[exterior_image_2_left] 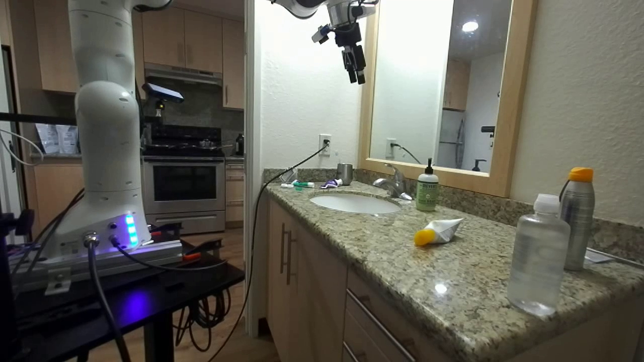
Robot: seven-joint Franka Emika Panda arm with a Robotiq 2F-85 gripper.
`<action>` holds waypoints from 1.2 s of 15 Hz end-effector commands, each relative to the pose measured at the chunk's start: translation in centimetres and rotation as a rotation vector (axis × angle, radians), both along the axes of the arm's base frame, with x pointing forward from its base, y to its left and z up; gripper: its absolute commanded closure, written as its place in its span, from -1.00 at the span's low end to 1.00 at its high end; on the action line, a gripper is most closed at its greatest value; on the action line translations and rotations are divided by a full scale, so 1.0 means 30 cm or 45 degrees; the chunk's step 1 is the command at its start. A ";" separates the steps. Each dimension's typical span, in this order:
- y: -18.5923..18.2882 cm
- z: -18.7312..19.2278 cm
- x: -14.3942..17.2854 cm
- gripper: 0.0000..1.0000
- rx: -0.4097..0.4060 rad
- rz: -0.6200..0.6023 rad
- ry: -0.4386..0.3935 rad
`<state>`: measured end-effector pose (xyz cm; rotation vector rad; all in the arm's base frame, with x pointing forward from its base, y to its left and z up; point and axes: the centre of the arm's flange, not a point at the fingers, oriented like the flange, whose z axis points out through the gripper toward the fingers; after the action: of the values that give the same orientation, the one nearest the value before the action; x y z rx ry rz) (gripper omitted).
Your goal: Move the clear bottle to the left
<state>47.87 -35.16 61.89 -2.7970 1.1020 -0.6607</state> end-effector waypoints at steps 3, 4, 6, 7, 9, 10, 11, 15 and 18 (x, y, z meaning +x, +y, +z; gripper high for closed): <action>-0.257 -0.009 0.188 -1.00 -0.054 -0.342 -0.142; -0.321 -0.001 0.183 -1.00 -0.053 -0.411 -0.157; -0.467 -0.007 0.165 -1.00 -0.056 -0.555 -0.183; -0.539 -0.002 0.153 -1.00 -0.061 -0.625 -0.199; -0.691 0.001 0.089 -1.00 -0.080 -0.775 -0.218; -0.767 -0.004 0.049 -1.00 -0.104 -0.851 -0.221; -0.840 -0.001 0.000 -1.00 -0.124 -0.928 -0.213; -1.023 -0.013 -0.179 -1.00 -0.175 -1.164 -0.017; -1.118 -0.052 -0.244 -1.00 -0.127 -1.338 0.146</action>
<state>39.35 -63.82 59.28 -2.2169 2.4493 -0.7458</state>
